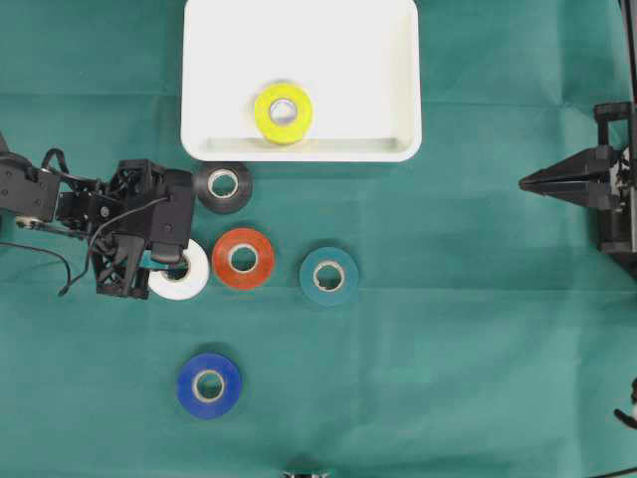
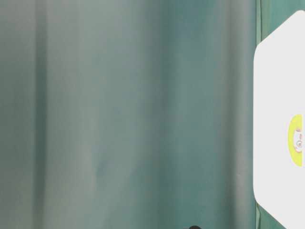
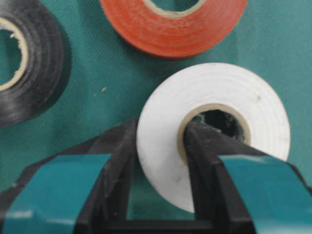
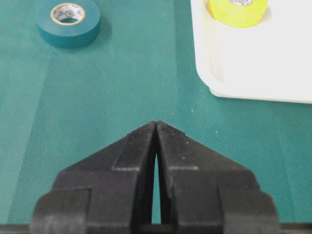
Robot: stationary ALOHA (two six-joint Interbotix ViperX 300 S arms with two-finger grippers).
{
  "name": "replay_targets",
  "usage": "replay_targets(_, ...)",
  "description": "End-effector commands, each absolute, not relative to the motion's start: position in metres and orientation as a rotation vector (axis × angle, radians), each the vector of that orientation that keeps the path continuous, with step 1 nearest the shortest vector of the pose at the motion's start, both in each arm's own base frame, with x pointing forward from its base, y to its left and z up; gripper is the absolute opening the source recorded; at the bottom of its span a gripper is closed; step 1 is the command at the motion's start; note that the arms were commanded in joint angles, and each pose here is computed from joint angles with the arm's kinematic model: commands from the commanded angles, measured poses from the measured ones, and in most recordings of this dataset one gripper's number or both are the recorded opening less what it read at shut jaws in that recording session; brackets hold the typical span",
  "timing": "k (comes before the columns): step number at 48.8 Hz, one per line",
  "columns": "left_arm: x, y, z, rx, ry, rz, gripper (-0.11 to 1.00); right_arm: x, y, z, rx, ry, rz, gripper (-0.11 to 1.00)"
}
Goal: Put the tape into the white case with the left arm.
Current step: 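Move the left gripper onto the white tape roll and grasp it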
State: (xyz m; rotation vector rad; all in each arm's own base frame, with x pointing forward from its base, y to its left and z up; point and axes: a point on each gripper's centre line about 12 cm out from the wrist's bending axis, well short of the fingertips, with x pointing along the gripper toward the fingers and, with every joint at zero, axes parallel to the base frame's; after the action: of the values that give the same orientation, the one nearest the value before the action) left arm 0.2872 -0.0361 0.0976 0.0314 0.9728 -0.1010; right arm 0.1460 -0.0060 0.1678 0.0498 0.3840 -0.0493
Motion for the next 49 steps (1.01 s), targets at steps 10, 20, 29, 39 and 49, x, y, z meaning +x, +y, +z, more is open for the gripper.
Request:
replay_targets(10,0.292,-0.048,0.135,0.04,0.901,-0.138,0.26,0.148,-0.006,0.172,0.05,0.37,-0.05,-0.1)
replay_targets(20,0.289,-0.057,0.17,0.05,0.855,-0.173,0.26,0.148,-0.006,0.172,0.05,0.369,-0.05,-0.1)
replay_targets(29,0.285,-0.056,0.182,0.048,0.827,-0.175,0.26,0.148,-0.006,0.172,0.05,0.37,-0.05,-0.1)
replay_targets(39,0.286,-0.05,0.181,0.041,0.832,-0.154,0.26,0.148,-0.006,0.172,0.05,0.369,-0.05,-0.1)
replay_targets(49,0.297,-0.044,0.18,0.034,0.815,-0.134,0.26,0.148,-0.006,0.172,0.05,0.369,-0.05,-0.1)
